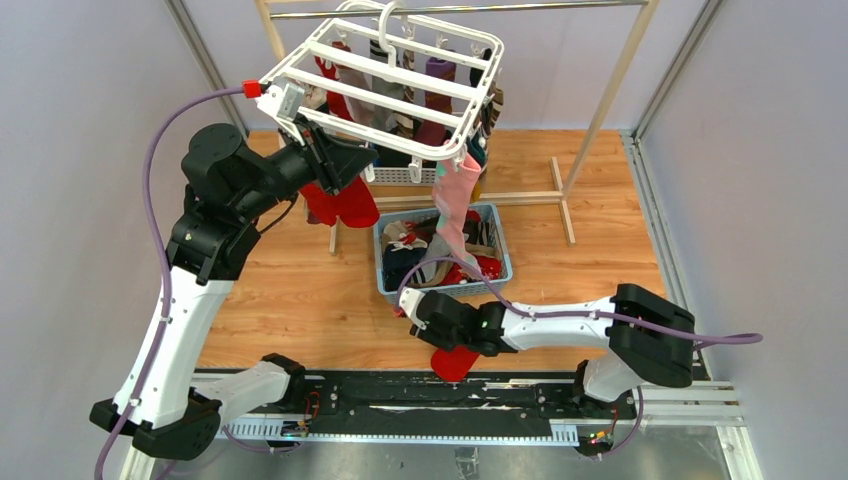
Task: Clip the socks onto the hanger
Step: Pick up the sock at the center of the board.
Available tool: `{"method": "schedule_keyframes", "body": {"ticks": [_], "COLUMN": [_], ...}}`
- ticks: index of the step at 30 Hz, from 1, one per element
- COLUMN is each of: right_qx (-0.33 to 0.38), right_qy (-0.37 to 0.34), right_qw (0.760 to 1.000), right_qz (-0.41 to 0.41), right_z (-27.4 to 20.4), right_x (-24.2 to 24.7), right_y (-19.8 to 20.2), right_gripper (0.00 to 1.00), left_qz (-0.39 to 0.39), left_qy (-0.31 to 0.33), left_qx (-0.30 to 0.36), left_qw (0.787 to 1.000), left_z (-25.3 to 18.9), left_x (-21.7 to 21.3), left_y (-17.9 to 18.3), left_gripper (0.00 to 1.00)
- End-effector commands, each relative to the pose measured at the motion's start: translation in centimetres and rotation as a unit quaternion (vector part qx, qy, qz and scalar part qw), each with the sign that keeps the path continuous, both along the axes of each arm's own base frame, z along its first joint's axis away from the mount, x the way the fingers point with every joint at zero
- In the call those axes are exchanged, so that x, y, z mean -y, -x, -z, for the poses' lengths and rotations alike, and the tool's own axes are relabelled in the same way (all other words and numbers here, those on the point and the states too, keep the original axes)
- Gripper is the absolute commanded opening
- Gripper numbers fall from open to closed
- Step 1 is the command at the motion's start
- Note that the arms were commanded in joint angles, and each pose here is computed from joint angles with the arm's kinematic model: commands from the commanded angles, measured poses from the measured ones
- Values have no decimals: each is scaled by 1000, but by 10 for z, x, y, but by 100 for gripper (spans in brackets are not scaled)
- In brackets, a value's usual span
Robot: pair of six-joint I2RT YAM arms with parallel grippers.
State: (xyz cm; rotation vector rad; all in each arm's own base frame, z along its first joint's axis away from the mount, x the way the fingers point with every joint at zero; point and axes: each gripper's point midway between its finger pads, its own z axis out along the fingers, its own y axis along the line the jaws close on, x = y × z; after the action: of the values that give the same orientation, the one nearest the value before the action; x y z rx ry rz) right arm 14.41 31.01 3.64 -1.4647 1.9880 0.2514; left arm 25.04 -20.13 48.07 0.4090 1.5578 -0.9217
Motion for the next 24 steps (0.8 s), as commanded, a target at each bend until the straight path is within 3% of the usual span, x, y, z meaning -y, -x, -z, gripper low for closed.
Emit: {"method": "schedule_keyframes", "body": {"ticks": [1, 11, 13, 16, 18, 19, 24], "right_qx": [-9, -67, -73, -69, -56, -48, -8], "right_qy": [-12, -36, -36, -67, -108, -138, -295], "right_qw": [999, 995, 994, 993, 990, 987, 955], "right_qz": [49, 67, 69, 67, 64, 60, 20], "right_z": [9, 21, 24, 15, -6, -23, -137], "right_x": [5, 21, 22, 9, -2, -9, -38], "right_y": [-3, 22, 24, 21, 16, 14, 3], "right_gripper": [40, 51, 42, 15, 4, 0, 0], "left_qz": [19, 21, 21, 22, 20, 20, 19], "left_qy": [-4, -3, -2, -2, -2, -3, -5], "left_qx": [3, 2, 1, -2, 0, 1, 0], "left_qw": [1000, 1000, 1000, 1000, 1000, 1000, 1000], "left_z": [-2, -2, -2, -1, -2, -2, -2], "left_x": [-1, 0, 0, 1, 0, 0, -1], "left_y": [16, 15, 15, 15, 15, 15, 15], "left_gripper": [5, 5, 5, 5, 5, 5, 5]}}
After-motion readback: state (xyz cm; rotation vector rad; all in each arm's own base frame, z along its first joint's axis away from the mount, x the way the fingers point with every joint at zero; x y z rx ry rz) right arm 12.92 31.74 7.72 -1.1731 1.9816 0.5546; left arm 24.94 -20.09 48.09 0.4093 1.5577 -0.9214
